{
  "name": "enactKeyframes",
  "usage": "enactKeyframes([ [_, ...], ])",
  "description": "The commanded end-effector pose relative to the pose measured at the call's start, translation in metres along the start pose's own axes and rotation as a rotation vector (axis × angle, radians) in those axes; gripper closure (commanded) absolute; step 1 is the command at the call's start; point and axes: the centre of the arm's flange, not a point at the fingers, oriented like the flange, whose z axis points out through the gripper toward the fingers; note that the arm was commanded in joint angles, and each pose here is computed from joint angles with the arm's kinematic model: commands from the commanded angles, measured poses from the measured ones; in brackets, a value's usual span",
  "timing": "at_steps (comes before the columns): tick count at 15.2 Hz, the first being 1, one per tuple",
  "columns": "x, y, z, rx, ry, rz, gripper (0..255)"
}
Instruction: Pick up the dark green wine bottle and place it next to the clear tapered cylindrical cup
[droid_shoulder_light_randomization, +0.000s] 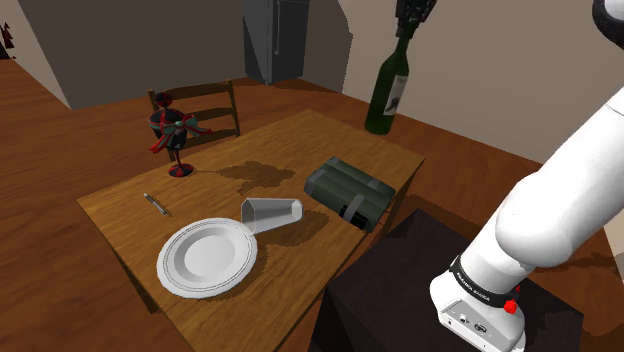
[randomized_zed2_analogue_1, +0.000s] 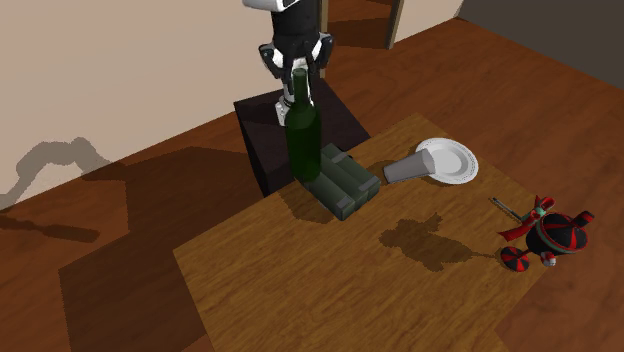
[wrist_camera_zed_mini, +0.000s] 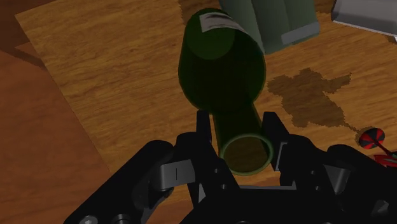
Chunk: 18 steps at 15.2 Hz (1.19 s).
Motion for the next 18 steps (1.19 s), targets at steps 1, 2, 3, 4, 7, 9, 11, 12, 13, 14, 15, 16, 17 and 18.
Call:
enactKeyframes([
  [1,-0.014,-0.018,-0.01,-0.001,0.0,0.002,255],
  [2,-0.021,-0.028,-0.015,-0.001,0.0,0.002,255],
  [3,-0.028,-0.039,-0.019,-0.001,0.0,0.002,255],
  [4,-0.035,-0.049,-0.024,-0.001,0.0,0.002,255],
  [7,-0.056,-0.079,-0.038,-0.001,0.0,0.002,255],
  [9,-0.07,-0.099,-0.047,-0.001,0.0,0.002,255],
  [11,-0.085,-0.12,-0.057,-0.001,0.0,0.002,255],
  [12,-0.092,-0.13,-0.061,-0.001,0.0,0.002,255],
  [13,-0.099,-0.14,-0.066,-0.001,0.0,0.002,255],
  [14,-0.106,-0.15,-0.071,-0.001,0.0,0.002,255],
  [15,-0.113,-0.16,-0.075,-0.001,0.0,0.002,255],
  [16,-0.12,-0.17,-0.08,-0.001,0.0,0.002,255],
  [17,-0.127,-0.18,-0.085,-0.001,0.0,0.002,255],
  [18,-0.134,-0.19,-0.089,-0.001,0.0,0.002,255],
])
